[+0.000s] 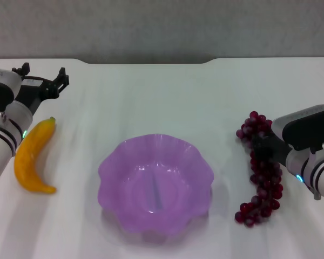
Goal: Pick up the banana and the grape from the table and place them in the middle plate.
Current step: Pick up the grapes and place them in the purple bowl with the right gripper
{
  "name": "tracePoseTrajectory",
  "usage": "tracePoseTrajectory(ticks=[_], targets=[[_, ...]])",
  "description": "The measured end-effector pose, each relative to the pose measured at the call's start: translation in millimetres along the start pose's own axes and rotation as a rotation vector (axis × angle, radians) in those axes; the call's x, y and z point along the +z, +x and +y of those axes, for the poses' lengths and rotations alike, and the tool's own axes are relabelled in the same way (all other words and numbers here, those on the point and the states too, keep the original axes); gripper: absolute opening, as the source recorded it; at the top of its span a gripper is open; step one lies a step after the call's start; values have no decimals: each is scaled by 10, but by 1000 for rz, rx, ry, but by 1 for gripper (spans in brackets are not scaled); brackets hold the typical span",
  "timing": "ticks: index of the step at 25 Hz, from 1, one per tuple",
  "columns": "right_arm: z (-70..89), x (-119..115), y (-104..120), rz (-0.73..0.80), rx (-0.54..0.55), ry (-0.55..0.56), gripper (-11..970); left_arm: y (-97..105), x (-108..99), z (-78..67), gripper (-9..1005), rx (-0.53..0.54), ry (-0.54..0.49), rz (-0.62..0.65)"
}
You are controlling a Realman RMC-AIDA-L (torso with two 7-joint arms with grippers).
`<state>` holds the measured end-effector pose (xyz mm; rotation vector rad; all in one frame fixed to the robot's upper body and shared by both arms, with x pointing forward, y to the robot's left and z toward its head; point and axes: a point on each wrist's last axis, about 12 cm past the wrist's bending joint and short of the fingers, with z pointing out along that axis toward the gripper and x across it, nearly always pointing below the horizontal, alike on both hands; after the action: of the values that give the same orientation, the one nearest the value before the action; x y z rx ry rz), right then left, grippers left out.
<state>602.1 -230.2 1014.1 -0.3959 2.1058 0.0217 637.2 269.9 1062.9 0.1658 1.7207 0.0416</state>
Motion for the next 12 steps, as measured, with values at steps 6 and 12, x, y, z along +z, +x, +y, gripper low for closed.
tracePoseTrajectory(ticks=[6, 12], targets=[[11, -21, -46, -65, -2, 13, 215, 6, -3, 5, 896, 0, -1, 2], [19, -37, -74, -111, -11, 21, 212, 10, -5, 8, 896, 1, -2, 3]])
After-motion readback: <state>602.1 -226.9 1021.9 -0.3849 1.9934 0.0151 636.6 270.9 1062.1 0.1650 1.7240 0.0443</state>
